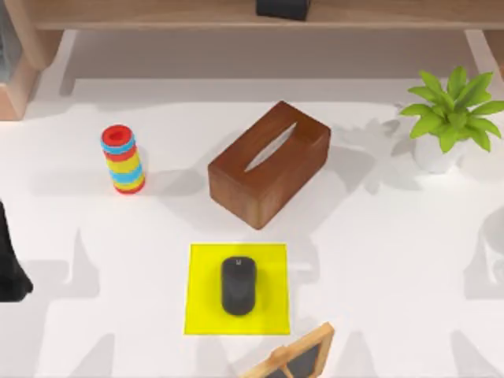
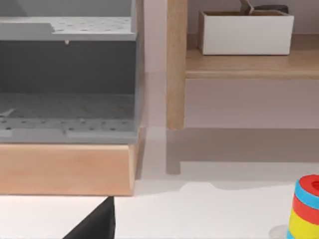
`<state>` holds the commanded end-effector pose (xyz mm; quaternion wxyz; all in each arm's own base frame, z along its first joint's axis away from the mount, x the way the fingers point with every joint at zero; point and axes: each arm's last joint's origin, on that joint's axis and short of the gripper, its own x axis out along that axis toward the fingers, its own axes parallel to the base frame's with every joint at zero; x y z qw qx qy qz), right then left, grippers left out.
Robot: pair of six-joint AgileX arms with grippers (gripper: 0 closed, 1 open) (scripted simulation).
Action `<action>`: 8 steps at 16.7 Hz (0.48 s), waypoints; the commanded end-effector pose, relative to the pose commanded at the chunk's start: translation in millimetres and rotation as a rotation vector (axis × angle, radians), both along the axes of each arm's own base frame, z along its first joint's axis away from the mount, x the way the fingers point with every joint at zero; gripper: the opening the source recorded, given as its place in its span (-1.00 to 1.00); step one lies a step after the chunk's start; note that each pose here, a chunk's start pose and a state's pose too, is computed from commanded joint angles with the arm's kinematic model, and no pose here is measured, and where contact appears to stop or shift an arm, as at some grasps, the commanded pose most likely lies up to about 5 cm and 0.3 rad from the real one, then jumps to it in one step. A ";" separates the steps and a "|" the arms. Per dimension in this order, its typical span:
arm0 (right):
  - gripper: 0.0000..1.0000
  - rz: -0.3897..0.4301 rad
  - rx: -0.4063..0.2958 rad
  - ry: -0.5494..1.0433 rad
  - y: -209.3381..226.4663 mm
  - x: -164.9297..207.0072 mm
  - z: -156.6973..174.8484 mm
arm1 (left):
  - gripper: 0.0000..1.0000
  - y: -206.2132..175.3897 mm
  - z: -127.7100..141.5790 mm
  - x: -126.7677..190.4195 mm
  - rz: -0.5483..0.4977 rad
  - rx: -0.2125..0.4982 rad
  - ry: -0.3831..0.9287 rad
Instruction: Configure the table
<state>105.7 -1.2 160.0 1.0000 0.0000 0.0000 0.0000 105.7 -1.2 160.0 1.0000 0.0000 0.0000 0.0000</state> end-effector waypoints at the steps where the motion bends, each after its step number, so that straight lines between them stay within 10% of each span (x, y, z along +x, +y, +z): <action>1: 1.00 0.000 0.000 0.000 0.0 0.0 0.0 | 1.00 0.0 0.0 0.0 0.000 0.000 0.000; 8: 1.00 0.000 0.000 0.000 0.0 0.0 0.0 | 1.00 -1.8 27.4 1.3 -0.003 -0.001 0.003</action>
